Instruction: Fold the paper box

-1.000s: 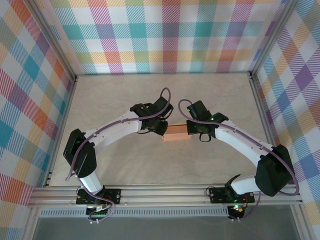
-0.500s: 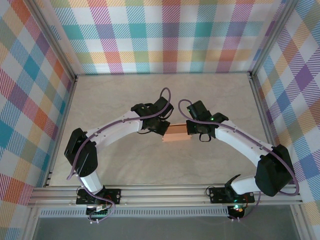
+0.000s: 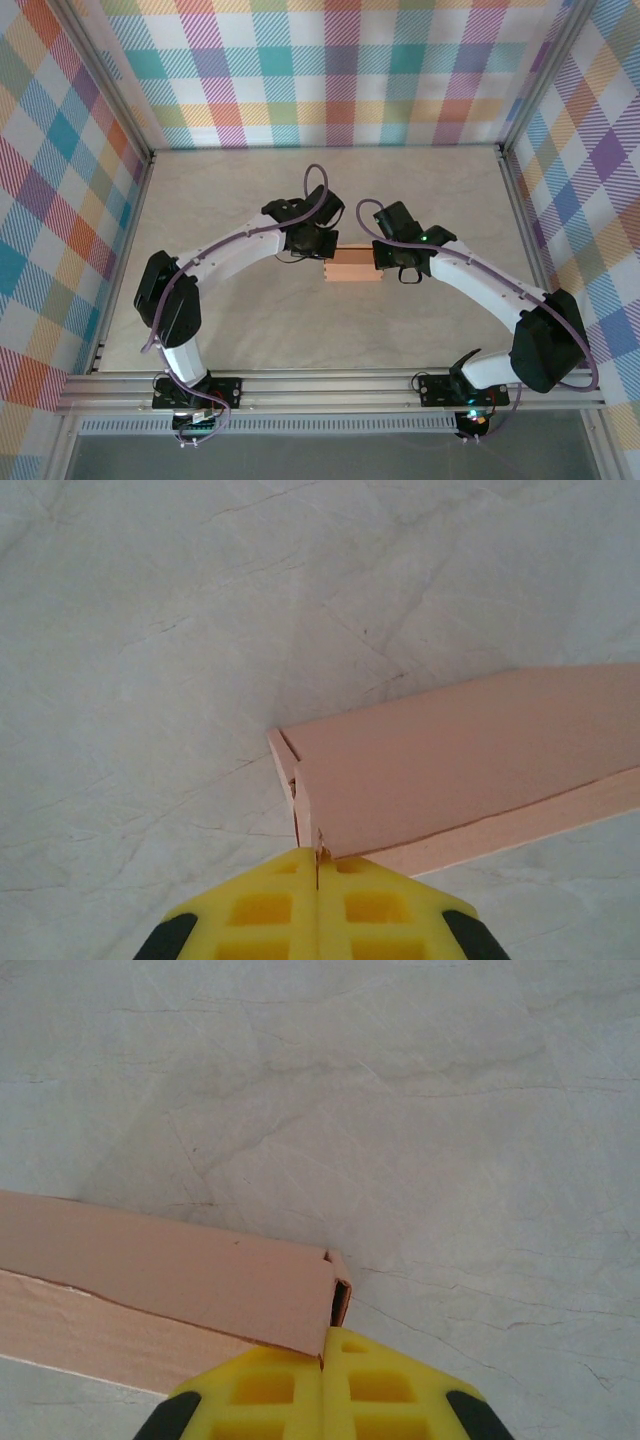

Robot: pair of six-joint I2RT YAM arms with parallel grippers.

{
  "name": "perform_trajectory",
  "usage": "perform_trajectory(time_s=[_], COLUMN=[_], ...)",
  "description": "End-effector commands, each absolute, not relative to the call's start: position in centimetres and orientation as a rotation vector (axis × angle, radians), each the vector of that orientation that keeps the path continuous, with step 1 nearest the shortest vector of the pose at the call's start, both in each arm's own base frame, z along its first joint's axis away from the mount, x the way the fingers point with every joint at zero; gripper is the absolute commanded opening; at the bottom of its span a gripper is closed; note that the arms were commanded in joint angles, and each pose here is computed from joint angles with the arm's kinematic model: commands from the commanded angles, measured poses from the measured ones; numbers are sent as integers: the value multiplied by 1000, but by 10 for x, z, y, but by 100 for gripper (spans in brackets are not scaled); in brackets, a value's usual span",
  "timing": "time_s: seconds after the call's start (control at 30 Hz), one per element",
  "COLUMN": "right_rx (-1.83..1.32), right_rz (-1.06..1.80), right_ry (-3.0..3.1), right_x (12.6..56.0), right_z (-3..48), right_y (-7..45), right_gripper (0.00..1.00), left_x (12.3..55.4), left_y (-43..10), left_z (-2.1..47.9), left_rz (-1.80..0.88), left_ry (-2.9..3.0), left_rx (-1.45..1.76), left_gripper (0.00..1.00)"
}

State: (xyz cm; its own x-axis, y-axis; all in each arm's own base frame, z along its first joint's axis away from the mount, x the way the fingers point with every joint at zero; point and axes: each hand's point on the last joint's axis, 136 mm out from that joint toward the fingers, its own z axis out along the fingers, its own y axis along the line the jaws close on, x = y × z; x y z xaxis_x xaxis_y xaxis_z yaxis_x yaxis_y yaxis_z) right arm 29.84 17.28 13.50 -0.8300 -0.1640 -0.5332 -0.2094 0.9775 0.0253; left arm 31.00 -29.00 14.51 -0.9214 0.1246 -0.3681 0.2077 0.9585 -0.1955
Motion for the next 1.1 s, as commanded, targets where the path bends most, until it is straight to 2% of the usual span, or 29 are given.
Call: perform_trajectory(time_s=[0.0, 0.33, 0.6, 0.93, 1.0, 1.07], right_rx=[-277, -260, -249, -294, -307, -332], right_rz=[120, 136, 141, 258, 275, 313], right_ry=[2549, 2548, 2551, 2427, 2416, 2401], right_x=[300, 300, 298, 296, 294, 292], right_z=[142, 141, 136, 128, 130, 135], right_y=[177, 179, 178, 187, 189, 193], right_gripper=[5, 5, 5, 4, 5, 12], left_x=[315, 317, 315, 313, 311, 311], left_y=[-299, -298, -289, -286, -285, -282], left_z=[154, 151, 145, 117, 115, 115], left_rz=[-429, -486, -429, -430, -424, -401], left_ry=[2765, 2804, 2783, 2728, 2728, 2728], left_rx=[114, 36, 102, 138, 145, 150], left_gripper=[0, 0, 0, 0, 0, 0])
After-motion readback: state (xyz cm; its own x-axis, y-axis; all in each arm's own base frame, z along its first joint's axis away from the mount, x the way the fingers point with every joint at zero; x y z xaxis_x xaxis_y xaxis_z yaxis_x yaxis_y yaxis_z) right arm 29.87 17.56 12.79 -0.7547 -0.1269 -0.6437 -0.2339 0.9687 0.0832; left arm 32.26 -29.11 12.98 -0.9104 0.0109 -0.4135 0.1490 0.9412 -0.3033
